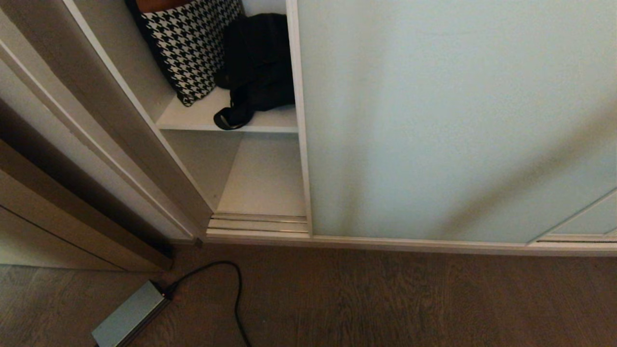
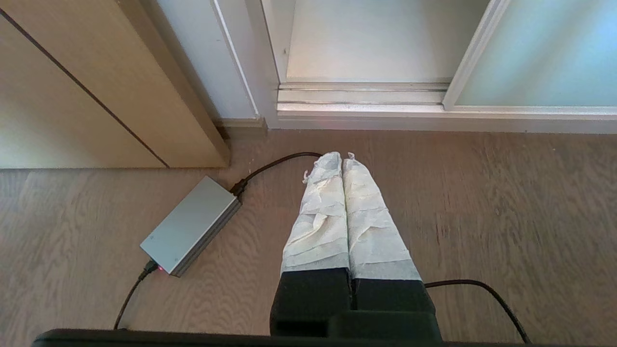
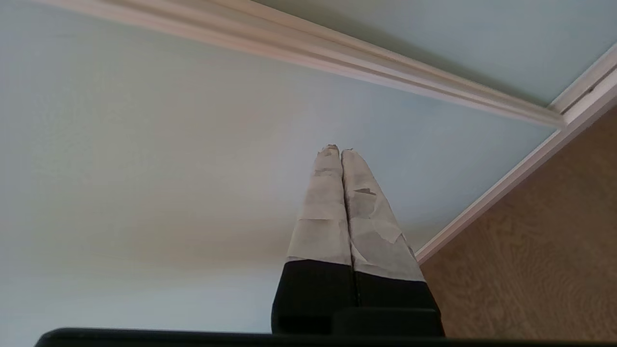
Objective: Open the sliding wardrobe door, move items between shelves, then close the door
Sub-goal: Close the door
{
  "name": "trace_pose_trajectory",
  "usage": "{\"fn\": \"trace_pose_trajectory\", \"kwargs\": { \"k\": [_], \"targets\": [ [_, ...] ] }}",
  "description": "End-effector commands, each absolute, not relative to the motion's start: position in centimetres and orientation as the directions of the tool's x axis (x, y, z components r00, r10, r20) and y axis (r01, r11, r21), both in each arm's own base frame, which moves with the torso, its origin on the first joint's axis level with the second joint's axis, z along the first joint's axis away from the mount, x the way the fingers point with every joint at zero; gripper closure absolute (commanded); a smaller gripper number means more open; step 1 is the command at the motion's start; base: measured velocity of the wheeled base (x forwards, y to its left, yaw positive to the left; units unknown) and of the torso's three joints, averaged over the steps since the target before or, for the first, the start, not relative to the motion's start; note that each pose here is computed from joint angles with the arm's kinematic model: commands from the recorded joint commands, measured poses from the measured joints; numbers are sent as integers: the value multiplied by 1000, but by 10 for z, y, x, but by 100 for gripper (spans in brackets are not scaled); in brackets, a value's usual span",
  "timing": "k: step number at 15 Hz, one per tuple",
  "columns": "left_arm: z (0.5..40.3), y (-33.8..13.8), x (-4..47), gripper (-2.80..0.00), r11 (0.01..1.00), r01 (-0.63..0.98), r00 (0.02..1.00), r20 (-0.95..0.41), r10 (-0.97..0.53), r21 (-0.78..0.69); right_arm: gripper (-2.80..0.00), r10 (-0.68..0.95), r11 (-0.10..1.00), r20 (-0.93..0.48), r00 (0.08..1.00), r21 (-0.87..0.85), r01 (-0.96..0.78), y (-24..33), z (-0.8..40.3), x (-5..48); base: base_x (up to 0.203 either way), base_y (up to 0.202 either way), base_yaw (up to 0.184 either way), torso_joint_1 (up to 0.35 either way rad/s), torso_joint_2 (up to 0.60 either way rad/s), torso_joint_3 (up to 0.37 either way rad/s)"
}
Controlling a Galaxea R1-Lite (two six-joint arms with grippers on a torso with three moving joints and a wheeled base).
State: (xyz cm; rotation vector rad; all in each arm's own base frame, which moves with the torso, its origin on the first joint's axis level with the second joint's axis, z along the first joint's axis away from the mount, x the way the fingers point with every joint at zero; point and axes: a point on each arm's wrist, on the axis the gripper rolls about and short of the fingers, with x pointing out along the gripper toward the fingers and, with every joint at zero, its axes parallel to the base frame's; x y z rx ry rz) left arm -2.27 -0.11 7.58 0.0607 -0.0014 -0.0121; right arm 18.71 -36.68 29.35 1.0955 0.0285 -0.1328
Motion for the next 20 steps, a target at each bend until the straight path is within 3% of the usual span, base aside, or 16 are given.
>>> {"fn": "trace_pose_trajectory", "kwargs": {
  "k": [1,6,20],
  "targets": [
    [76,-1,-23,0,998,12,1000,1,-12,61,0,-68,435,-98,993,893,117,-371,283,198,0,0,0,0,0,0],
    [76,-1,-23,0,998,12,1000,0,-12,61,0,-37,445,-97,995,889,103,-370,274,219,0,0,0,0,0,0],
    [76,-1,-23,0,998,12,1000,0,-12,61,0,-216,573,1,976,810,125,-376,260,266,0,0,0,0,0,0]
  ]
}}
